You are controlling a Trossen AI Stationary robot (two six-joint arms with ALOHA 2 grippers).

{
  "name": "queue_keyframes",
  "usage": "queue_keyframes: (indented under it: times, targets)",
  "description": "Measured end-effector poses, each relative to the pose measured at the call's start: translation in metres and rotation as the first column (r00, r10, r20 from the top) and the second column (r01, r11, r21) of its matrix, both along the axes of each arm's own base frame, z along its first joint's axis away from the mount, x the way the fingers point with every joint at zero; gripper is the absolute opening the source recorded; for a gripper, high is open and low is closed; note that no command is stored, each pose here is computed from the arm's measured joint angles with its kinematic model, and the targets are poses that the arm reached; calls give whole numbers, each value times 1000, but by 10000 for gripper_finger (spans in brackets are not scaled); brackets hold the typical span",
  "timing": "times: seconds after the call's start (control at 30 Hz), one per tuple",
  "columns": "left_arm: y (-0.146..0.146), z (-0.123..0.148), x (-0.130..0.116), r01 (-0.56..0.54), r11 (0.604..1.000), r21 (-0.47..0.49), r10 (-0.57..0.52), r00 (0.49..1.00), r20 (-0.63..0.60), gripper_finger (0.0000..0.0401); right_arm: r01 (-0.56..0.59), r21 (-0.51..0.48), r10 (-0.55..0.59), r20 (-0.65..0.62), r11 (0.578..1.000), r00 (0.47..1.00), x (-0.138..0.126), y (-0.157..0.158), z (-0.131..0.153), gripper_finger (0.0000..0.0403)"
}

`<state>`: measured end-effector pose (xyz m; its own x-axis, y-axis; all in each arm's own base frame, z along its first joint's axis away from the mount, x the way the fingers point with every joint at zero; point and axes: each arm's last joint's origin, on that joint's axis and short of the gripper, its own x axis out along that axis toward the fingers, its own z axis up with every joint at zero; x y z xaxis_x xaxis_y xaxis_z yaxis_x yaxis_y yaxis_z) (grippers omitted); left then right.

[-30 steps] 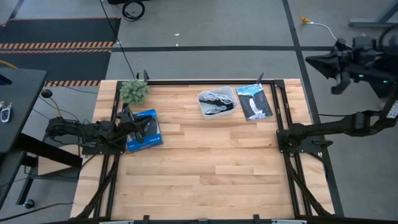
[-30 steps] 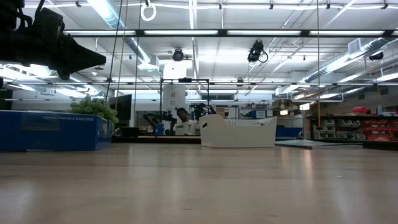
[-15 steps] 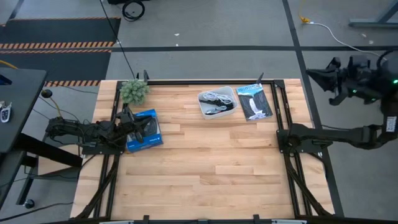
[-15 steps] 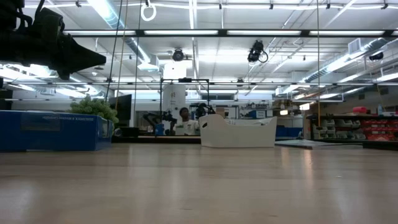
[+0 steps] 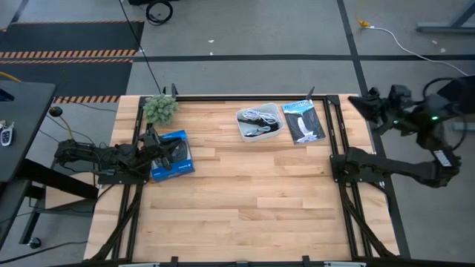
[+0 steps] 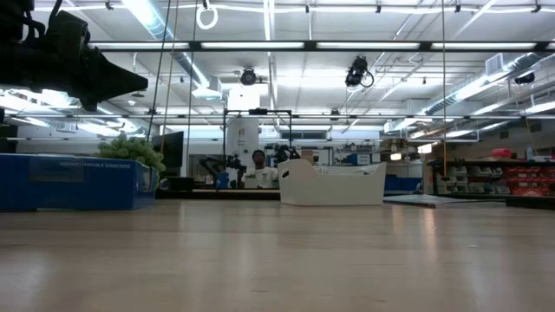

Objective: Pick and place USB-C Cables
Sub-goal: Return to Home Position

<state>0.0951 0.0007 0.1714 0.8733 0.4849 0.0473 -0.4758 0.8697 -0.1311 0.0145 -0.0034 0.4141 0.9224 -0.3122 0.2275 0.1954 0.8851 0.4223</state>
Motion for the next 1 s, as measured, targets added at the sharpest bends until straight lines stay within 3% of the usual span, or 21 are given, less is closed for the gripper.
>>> queue_keyframes:
  times: [0.33,0.63,0.8,1.0]
  targets:
    - [0,0,0,0,1000,0,0,1000,1,43,-19,71,18,27,997,999,16,-7,-56,4]
    - [0,0,0,0,1000,0,0,1000,0,43,-131,148,105,173,980,979,39,-16,-103,4]
    - [0,0,0,0,1000,0,0,1000,0,43,-142,159,113,177,977,978,53,-22,-130,4]
    - [0,0,0,0,1000,0,0,1000,0,43,-144,260,106,155,955,982,63,-28,-171,2]
